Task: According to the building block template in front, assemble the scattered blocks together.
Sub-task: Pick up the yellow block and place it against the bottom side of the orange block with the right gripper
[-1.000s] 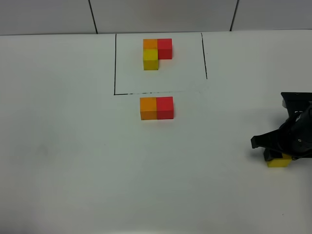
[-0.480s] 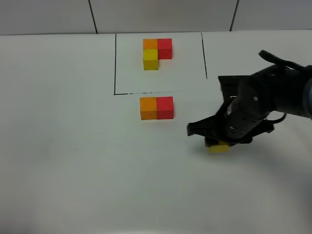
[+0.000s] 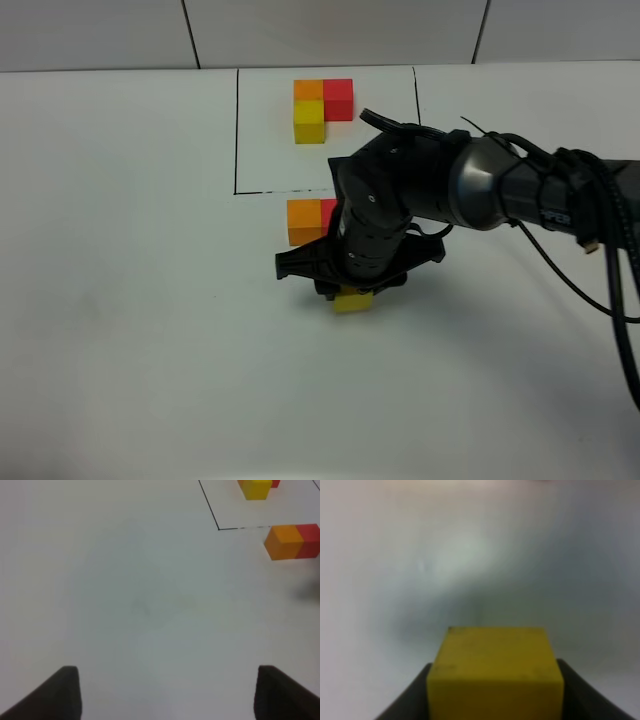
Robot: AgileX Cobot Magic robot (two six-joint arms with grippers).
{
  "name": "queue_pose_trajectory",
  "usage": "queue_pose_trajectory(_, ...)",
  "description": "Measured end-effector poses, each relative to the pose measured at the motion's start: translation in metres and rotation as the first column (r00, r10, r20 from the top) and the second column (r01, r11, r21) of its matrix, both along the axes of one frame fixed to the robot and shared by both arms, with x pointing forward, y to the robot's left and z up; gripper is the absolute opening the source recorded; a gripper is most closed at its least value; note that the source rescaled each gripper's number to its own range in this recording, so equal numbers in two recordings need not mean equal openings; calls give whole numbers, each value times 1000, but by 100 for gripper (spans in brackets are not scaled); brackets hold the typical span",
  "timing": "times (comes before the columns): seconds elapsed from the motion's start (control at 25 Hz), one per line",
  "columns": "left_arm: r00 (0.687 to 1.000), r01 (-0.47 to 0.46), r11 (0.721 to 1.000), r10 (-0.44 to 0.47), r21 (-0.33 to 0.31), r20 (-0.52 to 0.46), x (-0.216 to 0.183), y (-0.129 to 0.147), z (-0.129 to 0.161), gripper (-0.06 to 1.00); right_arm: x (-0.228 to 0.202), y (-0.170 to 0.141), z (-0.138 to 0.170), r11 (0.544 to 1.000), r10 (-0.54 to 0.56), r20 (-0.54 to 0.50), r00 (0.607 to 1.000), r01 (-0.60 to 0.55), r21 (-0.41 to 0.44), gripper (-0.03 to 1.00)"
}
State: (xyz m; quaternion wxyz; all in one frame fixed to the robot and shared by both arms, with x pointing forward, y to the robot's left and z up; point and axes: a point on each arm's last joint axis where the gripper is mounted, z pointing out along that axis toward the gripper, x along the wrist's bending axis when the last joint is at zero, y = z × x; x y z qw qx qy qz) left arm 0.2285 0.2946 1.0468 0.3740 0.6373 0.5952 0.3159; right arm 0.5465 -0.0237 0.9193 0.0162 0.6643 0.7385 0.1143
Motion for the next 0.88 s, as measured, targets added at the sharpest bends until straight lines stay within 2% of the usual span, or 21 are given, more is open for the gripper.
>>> queue_pose_trajectory(0.28,1000,0,1000,0,0,0,0,0,0,60,20,22,-10,1000,-16,-27,1000,16,14,1)
queue_pose_trajectory(0.6,1000,0,1000,0,0,0,0,0,0,60,29,30,-18,1000,-17,-18,1000,17,23,0)
queue_pose_trajectory(0.88,1000,0,1000,0,0,0,0,0,0,60,34,34,-17,995,-69,12,998,68,72,0)
